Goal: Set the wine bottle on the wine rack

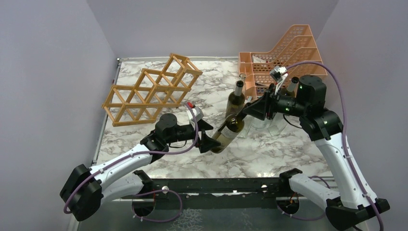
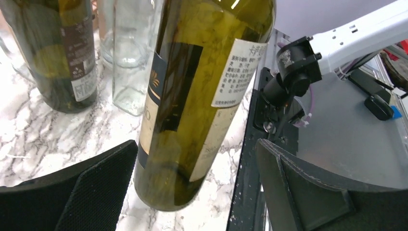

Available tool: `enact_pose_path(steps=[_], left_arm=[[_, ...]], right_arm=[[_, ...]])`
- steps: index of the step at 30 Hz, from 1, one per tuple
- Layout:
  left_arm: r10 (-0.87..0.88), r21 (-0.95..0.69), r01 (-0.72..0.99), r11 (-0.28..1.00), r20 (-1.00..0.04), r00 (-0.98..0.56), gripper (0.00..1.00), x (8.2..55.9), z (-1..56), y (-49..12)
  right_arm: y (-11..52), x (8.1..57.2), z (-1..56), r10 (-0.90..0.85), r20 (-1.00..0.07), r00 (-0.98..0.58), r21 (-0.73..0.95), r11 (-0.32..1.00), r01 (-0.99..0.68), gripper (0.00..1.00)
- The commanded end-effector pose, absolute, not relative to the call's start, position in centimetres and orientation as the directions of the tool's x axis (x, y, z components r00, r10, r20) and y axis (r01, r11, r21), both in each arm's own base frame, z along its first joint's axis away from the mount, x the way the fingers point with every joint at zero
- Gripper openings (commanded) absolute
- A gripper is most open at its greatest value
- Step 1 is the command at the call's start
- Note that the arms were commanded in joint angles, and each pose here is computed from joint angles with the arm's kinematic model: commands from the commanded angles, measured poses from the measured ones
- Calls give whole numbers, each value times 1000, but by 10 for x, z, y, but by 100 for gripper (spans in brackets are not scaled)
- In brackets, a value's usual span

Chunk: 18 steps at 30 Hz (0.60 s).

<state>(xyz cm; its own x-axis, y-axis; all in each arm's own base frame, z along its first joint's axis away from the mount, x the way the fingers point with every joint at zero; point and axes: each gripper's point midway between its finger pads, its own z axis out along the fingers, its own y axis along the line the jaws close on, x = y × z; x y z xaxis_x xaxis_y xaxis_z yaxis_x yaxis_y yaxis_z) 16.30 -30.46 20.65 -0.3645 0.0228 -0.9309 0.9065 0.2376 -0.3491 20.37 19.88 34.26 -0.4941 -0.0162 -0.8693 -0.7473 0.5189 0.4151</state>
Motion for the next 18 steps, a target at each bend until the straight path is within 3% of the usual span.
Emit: enact_pose_path(steps=[1,7,18], left_arm=[[-34,-294,923,247,-955,-295,99,175,219,-313],[-30,-319,914,251,-946,-323,99,184,212,-323],[-57,-303,951,57,-952,-300,99,154,233,-353]], right_arm=[[214,197,386,44,-914,-403,387,391,-835,1],[220,189,396,55,-916,-397,392,324,-861,1],[223,185,401,66,-911,-408,409,279,-869,1]])
